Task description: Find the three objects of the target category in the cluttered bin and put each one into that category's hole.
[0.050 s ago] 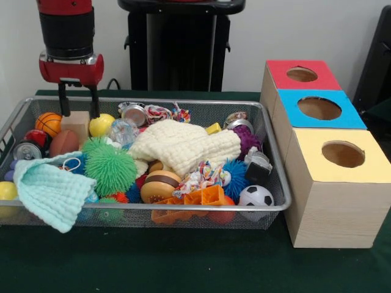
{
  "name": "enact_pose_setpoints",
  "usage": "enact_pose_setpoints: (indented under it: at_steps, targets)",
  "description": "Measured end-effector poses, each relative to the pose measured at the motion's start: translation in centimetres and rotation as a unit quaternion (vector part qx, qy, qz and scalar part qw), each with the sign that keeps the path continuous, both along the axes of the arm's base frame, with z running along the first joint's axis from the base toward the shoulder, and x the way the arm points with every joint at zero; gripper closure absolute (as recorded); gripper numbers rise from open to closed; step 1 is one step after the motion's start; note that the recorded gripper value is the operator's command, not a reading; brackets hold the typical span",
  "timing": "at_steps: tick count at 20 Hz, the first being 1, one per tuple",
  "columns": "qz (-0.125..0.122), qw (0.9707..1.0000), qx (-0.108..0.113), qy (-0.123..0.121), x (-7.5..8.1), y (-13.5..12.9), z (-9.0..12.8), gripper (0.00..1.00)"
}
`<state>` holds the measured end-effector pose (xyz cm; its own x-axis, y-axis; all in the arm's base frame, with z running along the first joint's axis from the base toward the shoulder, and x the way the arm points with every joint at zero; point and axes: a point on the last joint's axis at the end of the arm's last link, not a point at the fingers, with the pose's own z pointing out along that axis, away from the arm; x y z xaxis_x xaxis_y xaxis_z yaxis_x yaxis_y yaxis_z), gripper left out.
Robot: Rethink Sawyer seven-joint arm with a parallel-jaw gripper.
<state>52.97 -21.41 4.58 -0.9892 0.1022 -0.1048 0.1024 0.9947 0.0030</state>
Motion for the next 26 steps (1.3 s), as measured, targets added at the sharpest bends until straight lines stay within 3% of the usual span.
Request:
enact_pose_setpoints:
  at_steps: [14,26]
  targets:
    - [0.010,0.9999,0.009,0.004,-0.2,1.5,-0.3,0.00]
    - [0.029,0.9986,0.032,0.030,-2.2,5.7,-0.5,0.00]
